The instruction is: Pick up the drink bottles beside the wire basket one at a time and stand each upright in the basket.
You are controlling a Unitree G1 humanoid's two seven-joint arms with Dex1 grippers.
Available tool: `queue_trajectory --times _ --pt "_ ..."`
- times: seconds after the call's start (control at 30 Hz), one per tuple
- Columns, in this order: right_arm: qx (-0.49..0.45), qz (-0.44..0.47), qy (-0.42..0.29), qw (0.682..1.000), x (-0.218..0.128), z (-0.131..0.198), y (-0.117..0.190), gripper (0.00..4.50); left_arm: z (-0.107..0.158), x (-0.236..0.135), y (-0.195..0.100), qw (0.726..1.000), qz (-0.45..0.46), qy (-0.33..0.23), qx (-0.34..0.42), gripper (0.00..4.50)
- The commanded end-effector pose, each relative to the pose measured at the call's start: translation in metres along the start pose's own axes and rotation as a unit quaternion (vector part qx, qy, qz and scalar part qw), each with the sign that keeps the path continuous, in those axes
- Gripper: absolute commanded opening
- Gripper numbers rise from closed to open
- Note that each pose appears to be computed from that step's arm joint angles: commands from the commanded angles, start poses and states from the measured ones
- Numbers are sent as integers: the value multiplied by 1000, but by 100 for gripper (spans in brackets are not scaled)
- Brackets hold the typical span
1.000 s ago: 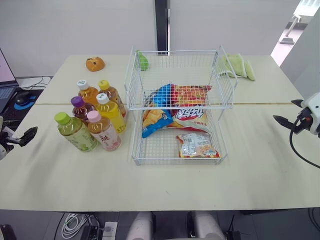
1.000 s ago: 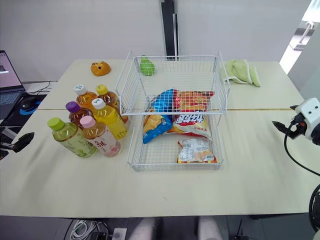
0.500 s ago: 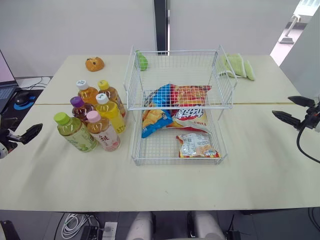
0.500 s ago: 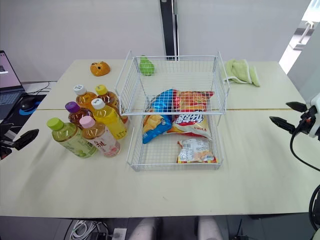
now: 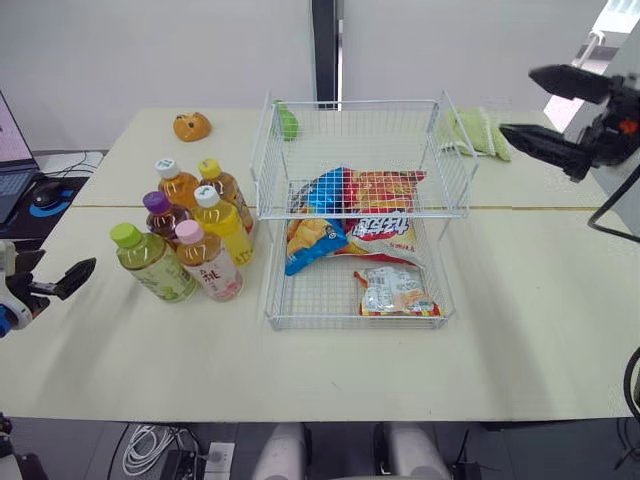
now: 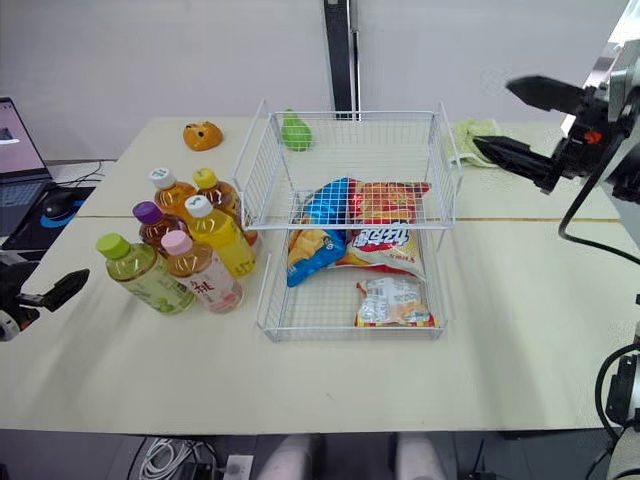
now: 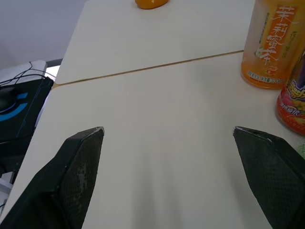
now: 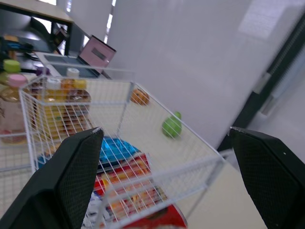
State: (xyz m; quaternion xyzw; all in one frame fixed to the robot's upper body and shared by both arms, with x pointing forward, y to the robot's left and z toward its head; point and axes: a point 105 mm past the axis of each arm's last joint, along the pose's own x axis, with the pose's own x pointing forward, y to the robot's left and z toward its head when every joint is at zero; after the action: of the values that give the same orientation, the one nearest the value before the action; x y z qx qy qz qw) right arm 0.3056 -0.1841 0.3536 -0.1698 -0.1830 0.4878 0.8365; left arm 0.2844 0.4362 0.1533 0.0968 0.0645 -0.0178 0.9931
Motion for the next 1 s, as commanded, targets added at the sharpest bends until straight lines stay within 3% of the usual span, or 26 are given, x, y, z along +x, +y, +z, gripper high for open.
queue_trajectory --times 0.03,0.2,0.5,0.77,1.0 --pt "8 71 -36 997 18 32 29 450 14 0 1 1000 3 -26 8 449" --pt "49 177 -44 982 37 34 73 450 12 3 -4 1000 -3 -25 -4 449" --pt "73 249 -87 962 64 28 105 450 11 -9 -13 998 -3 -44 -39 449" --pt "84 249 -116 958 73 27 106 450 9 -45 -23 997 15 -58 -49 449" --pt "86 255 -122 955 76 25 104 450 30 -87 -34 994 22 -88 -57 449"
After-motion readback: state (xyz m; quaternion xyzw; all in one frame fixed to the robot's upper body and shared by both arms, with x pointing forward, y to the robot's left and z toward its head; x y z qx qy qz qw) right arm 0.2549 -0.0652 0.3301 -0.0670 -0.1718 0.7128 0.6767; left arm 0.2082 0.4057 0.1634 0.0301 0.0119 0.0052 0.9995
